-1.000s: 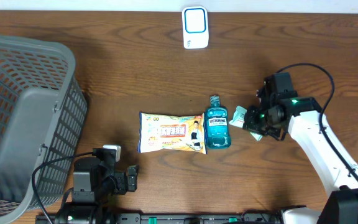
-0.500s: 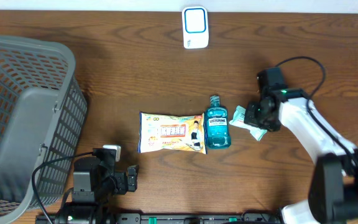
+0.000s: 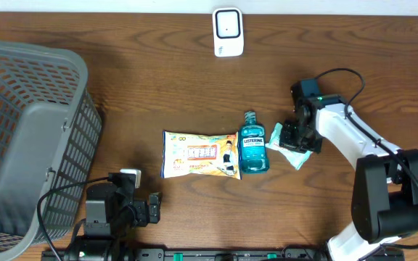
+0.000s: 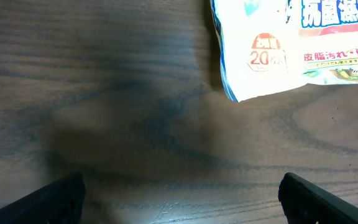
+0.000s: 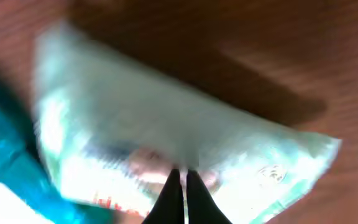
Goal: Scan the item barcode
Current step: 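Lift the green Zappy packet off the table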
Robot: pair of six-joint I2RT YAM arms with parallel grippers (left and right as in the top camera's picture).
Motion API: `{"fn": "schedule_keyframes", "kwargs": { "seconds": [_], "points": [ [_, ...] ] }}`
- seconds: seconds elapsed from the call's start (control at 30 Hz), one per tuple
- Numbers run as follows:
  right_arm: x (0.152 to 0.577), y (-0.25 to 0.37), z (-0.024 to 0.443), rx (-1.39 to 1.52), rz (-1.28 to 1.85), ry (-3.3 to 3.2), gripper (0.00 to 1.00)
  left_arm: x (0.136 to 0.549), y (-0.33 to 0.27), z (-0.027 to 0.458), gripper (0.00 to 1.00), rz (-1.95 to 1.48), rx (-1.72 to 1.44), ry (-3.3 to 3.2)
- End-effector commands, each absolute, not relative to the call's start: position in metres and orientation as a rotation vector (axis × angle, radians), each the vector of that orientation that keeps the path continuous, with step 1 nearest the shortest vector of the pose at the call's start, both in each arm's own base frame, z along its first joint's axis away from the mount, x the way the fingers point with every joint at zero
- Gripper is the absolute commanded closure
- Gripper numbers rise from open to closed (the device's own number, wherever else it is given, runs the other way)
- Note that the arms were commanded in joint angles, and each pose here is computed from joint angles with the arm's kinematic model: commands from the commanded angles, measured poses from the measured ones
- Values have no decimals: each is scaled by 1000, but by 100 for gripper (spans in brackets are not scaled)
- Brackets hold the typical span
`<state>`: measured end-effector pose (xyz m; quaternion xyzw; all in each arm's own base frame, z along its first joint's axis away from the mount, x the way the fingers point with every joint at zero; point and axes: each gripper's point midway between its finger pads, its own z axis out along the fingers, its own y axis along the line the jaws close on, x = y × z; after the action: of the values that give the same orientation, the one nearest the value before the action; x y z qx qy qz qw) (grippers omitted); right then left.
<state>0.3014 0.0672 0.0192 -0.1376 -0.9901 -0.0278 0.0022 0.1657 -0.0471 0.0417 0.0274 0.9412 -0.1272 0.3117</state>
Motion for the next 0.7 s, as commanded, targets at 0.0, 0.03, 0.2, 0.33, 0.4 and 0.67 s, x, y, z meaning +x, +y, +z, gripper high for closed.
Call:
{"fn": "schedule_keyframes", "kwargs": {
  "seconds": [0.0, 0.03, 0.2, 0.33, 0.4, 0.67],
  "points": [
    [321, 82, 75, -358, -219, -3259, 99, 166, -48, 44, 1, -342, 82, 2475],
    [322, 83, 84, -352, -235, -3284, 99, 167, -48, 44, 1, -342, 82, 2475],
    [313, 85, 95, -319, -223, -3332, 99, 166, -48, 44, 1, -342, 82, 2475],
    [308, 90, 68, -296, -208, -3316, 99, 166, -48, 44, 1, -343, 82, 2475],
    [306, 91, 55, -292, -203, -3307, 99, 167, -48, 44, 1, -342, 81, 2475],
    [295, 85, 6, -318, -115, -3214, 99, 166, -48, 44, 1, -342, 82, 2475]
  ]
}}
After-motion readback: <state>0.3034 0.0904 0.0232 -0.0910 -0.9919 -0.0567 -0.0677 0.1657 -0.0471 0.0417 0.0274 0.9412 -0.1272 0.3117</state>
